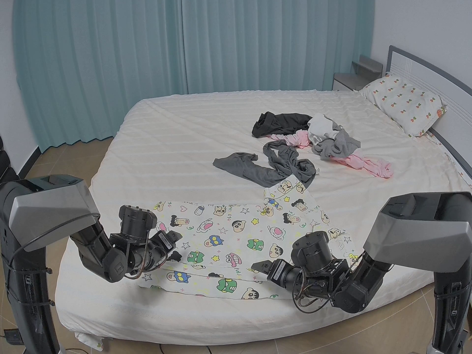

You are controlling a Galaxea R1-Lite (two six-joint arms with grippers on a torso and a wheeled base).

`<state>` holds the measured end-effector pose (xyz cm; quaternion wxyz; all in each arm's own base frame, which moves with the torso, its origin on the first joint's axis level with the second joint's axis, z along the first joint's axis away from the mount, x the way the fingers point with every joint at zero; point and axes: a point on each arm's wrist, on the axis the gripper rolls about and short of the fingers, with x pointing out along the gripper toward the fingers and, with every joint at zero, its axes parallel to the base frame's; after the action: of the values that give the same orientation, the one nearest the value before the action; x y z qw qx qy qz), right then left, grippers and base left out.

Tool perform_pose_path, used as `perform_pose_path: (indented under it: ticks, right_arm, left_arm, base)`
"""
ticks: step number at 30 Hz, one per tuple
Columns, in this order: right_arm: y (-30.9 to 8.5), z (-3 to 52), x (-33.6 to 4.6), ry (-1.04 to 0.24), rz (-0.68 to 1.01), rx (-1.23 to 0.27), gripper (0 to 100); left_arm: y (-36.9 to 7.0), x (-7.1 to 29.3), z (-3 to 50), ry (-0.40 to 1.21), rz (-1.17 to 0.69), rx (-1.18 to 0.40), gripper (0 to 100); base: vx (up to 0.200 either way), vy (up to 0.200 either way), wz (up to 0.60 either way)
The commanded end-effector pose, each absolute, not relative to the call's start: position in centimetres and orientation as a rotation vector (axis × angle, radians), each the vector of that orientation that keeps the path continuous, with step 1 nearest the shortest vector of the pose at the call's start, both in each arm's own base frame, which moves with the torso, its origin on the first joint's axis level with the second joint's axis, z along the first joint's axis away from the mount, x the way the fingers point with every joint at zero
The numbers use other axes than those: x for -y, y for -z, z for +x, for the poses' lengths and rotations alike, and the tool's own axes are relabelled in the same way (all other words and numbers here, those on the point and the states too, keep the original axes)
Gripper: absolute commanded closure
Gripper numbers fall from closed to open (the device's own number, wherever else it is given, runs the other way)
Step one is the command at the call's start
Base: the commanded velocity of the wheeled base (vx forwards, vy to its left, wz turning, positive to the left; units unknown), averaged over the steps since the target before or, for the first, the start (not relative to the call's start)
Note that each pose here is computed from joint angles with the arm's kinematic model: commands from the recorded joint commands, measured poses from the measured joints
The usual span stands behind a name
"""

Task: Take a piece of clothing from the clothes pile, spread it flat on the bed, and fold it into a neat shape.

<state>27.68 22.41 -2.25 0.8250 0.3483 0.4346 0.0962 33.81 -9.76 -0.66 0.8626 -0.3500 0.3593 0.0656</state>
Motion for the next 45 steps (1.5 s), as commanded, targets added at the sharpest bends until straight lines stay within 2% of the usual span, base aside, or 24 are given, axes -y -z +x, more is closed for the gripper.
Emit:
perform_pose_path:
  ticks: [1,5,9,16,20,32,38,45]
  right_arm:
    - [2.2,28.0,-22.7,-0.203,0.74,-0.918,0]
    - [2.9,28.4,-22.9,-0.165,0.72,-0.921,0]
    - [3.5,29.8,-23.8,-0.112,0.71,-0.839,0]
    - [2.7,30.5,-23.9,-0.122,0.744,-0.762,0]
    - [2.1,31.3,-23.2,-0.142,0.772,-0.692,0]
    - [2.1,32.3,-21.9,-0.137,0.786,-0.623,0]
    - [1.2,31.9,-20.9,-0.147,0.804,-0.583,0]
    - [-0.8,31.3,-18.3,-0.142,0.845,-0.527,0]
  left_arm:
    - [0.5,9.4,33.9,-0.144,-0.742,-0.739,0]
    - [0.5,9.2,34.0,-0.147,-0.749,-0.733,0]
    - [0.7,9.1,33.8,-0.151,-0.747,-0.743,0]
    - [0.8,9.2,33.7,-0.146,-0.746,-0.749,0]
    - [0.6,9.8,34.0,-0.119,-0.752,-0.728,0]
    - [2.1,11.2,34.6,-0.083,-0.743,-0.68,0]
    - [-0.1,10.8,33.8,-0.079,-0.762,-0.629,0]
    - [-1.4,12.2,31.5,0.028,-0.799,-0.697,0]
  base:
    - [0.0,0.0,0.0]
    - [0.0,0.0,0.0]
    - [0.0,0.0,0.0]
    - [0.0,0.0,0.0]
    - [0.0,0.0,0.0]
    - [0.0,0.0,0.0]
    - [0.0,0.0,0.0]
    - [0.0,0.0,0.0]
